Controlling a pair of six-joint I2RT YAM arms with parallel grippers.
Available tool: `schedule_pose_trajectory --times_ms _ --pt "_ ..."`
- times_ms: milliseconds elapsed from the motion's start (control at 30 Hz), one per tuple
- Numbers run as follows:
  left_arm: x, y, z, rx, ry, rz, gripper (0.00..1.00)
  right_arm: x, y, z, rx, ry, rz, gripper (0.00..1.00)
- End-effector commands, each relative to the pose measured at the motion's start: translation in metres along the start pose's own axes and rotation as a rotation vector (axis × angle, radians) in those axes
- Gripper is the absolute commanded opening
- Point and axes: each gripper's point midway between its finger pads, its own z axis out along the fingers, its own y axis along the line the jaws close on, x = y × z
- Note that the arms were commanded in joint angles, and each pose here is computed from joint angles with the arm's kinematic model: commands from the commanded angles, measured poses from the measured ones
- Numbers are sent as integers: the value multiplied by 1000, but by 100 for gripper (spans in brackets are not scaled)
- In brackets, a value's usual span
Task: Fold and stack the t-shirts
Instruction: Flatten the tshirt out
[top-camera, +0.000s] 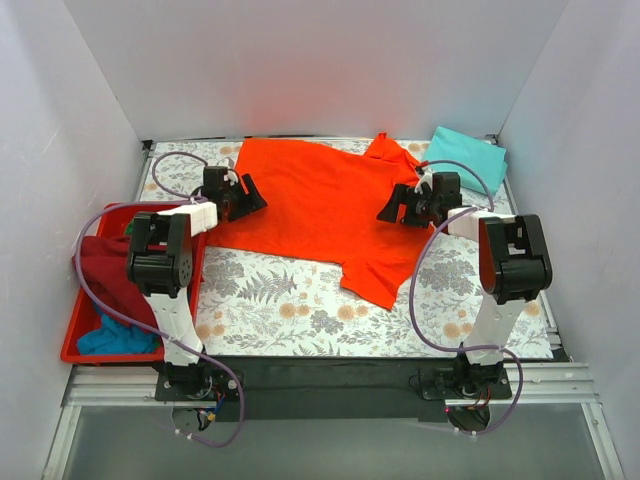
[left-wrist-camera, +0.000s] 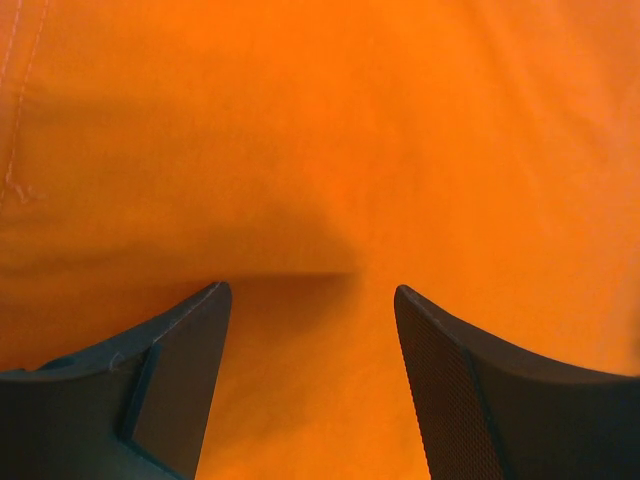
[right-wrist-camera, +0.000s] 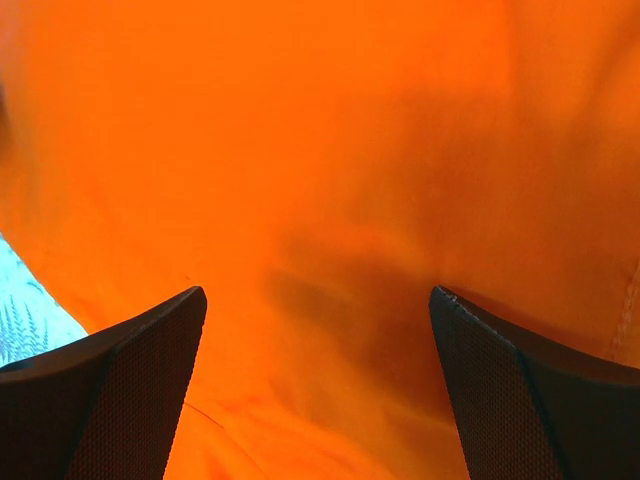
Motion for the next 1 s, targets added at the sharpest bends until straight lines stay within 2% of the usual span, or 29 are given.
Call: schedule_pose_trajectory --times_ms 0,267,467,967 --pt "5 5 -4 -33 30 5 66 16 -12 2 28 21 24 98" --pt "32 8 -5 -7 95 -17 65 35 -45 -8 153 30 61 98" --pt "42 2 -8 15 115 -9 64 30 -64 -17 198 12 77 98" --pt "68 -54 17 97 172 77 64 6 -109 -42 268 -64 159 98"
